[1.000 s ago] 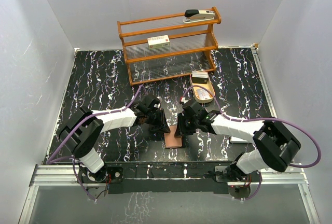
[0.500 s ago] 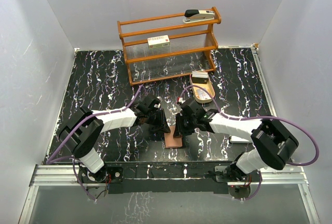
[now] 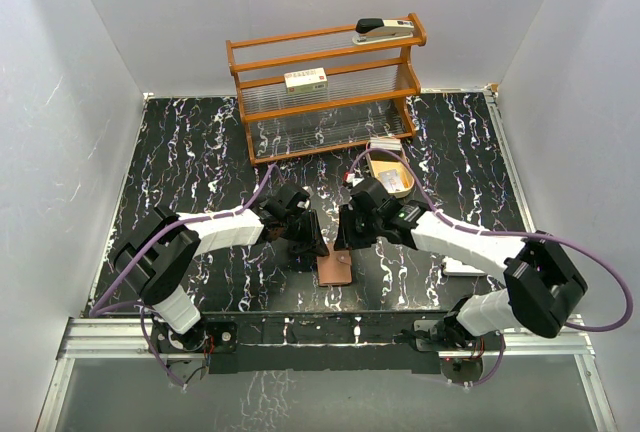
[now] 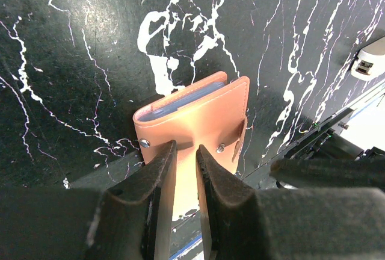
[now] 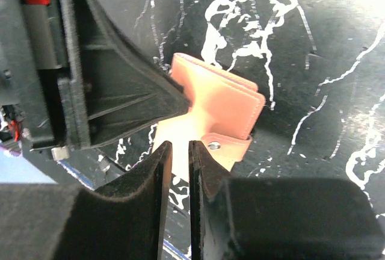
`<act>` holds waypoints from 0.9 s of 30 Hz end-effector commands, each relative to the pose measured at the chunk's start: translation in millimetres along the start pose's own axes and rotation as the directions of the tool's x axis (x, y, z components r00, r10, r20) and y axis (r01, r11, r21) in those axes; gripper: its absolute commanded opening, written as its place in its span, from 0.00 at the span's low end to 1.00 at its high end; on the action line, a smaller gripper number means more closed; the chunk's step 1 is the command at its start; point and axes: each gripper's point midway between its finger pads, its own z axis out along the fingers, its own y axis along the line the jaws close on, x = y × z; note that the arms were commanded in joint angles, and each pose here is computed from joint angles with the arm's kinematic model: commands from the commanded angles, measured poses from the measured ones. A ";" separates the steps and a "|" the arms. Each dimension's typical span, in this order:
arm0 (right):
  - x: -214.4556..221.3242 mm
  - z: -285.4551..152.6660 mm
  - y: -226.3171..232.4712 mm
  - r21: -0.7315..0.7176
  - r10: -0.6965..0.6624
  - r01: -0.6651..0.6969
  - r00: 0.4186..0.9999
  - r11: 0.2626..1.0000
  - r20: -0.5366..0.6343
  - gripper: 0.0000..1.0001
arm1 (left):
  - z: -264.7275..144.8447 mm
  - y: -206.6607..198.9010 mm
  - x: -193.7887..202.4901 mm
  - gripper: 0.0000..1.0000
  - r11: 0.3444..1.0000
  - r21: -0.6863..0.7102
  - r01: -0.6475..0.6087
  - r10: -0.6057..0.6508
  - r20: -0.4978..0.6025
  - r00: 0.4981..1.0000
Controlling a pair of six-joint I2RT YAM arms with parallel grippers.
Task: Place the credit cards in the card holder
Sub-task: Close the card holder at the center of the board.
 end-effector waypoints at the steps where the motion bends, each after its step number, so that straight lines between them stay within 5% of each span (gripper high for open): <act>1: -9.0 0.6 -15.2 0.057 0.001 -0.003 0.999 0.998 0.037 0.19 | 3.0 8.3 9.7 0.19 1.000 -0.029 0.002 -0.002 -0.025 1.000; 27: 12.6 18.6 -17.9 -0.044 0.064 -0.065 0.998 0.997 -0.010 0.21 | 4.2 9.6 10.1 0.18 0.999 -0.033 0.006 -0.007 -0.026 1.000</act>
